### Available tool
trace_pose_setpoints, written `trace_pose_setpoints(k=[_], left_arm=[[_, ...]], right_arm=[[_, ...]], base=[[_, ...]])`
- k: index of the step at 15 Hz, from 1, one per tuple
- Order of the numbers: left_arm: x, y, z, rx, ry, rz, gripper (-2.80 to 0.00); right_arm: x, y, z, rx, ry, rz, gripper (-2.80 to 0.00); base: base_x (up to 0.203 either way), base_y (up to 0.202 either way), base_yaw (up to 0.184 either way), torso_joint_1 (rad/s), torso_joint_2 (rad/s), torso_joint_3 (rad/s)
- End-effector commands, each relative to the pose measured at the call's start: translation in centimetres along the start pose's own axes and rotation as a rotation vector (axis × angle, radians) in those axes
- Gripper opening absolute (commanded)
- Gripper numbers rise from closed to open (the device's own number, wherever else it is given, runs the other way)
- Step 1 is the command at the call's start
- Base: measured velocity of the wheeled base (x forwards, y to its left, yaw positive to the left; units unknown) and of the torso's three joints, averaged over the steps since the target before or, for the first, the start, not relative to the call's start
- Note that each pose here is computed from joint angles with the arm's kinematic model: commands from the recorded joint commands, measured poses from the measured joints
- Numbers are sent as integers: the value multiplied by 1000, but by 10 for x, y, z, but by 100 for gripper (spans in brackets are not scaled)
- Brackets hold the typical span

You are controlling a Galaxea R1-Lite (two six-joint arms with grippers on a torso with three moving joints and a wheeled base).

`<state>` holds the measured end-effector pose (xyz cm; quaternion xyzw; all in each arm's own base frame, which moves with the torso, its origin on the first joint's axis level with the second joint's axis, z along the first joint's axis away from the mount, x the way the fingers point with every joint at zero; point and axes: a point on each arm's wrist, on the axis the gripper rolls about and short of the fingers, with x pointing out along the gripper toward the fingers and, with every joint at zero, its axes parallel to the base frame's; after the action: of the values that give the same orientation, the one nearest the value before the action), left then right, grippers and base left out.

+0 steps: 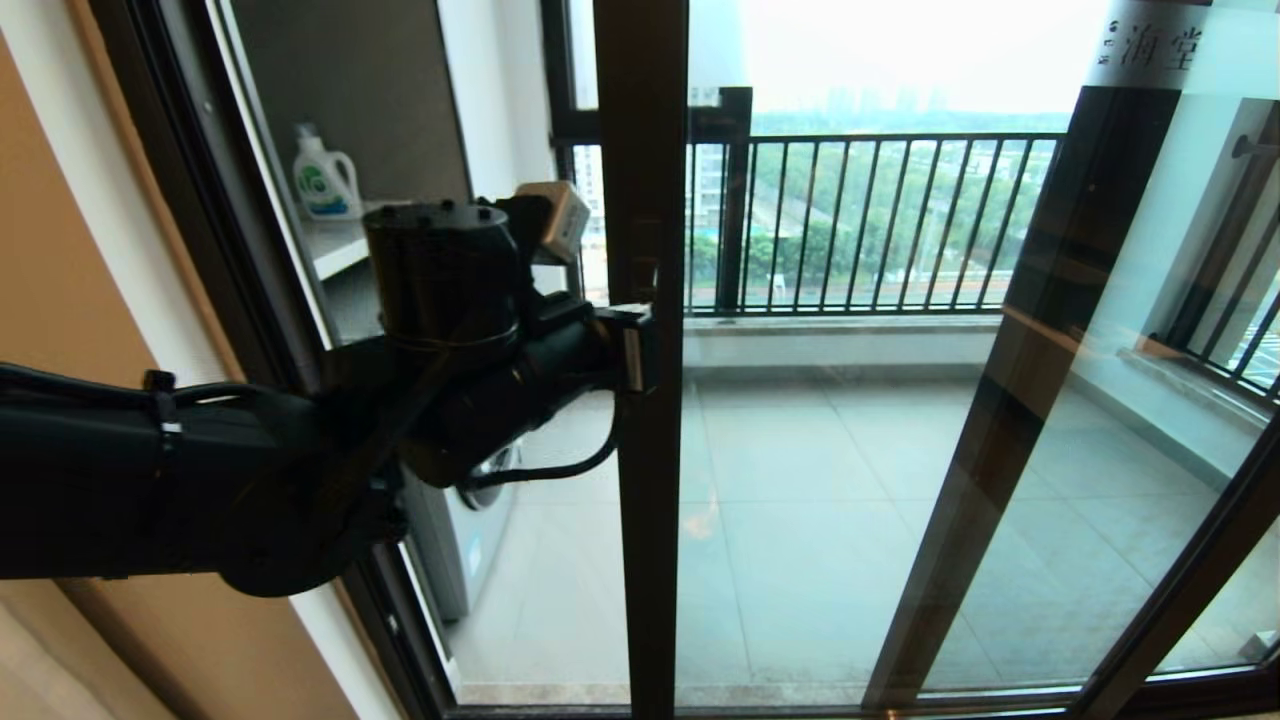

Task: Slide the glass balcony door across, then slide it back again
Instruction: Close the slid door

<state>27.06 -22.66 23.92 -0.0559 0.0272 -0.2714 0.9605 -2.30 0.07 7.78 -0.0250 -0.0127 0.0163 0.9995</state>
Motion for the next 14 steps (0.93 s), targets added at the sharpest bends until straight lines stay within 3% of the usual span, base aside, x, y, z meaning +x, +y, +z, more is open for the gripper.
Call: trace_pose_setpoints(k=[1,6,14], left_arm=[[27,-14,-19,-1,20,9,-280],[63,-45,-30,-46,-39,0,-280],[81,-46,-45,-43,-53,72,-280]], right_arm=[[1,0,-3,-1,10,1,-280],[1,0,-3,-1,9,1,-280],[1,0,-3,-1,9,1,-280]], base=[[0,0,0,0,0,0],[0,0,0,0,0,0],[0,0,0,0,0,0]])
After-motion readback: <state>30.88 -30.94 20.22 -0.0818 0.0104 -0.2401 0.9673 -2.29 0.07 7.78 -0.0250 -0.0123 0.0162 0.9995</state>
